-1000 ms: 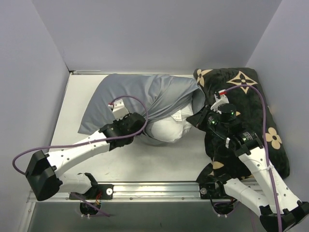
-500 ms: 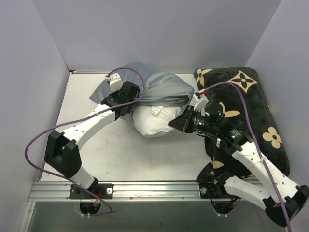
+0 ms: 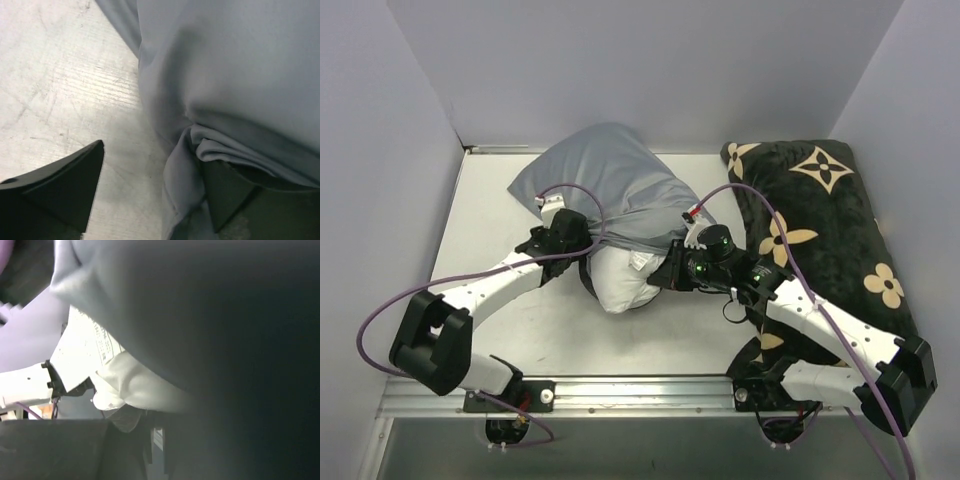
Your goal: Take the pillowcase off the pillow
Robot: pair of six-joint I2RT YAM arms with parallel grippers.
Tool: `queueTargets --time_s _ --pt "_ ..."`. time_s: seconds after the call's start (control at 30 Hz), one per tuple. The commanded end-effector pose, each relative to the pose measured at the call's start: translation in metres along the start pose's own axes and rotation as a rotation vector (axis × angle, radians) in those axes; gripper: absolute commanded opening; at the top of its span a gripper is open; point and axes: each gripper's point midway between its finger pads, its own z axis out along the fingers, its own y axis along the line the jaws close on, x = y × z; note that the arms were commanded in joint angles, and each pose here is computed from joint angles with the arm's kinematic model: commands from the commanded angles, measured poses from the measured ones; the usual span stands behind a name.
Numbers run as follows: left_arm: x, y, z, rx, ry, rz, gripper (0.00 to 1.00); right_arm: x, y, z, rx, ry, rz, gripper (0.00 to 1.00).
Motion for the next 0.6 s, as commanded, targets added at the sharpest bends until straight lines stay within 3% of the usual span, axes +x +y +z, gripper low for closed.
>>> queueTargets --time_s 0.0,0.23,0.43,0.57 --pt "-0.030 -0.033 -0.034 0.204 -0.070 -0.012 0.88 -0.040 0.031 -0.001 -0.085 -0.147 0.000 0.00" --pt "-0.063 -0.019 -0.091 0.249 -0.142 -0.007 0.98 -0.049 0.031 0.001 -0.064 -0.186 0.015 0.00" --pt "-0.083 -0.017 -0.130 0.319 -0.189 -0.013 0.98 -0.053 0.032 0.001 -0.048 -0.196 0.016 0.00" --pt "-0.084 -0.038 -0.163 0.439 -0.193 0.057 0.98 -0.060 0.038 -0.001 -0.049 -0.207 0.013 0.00"
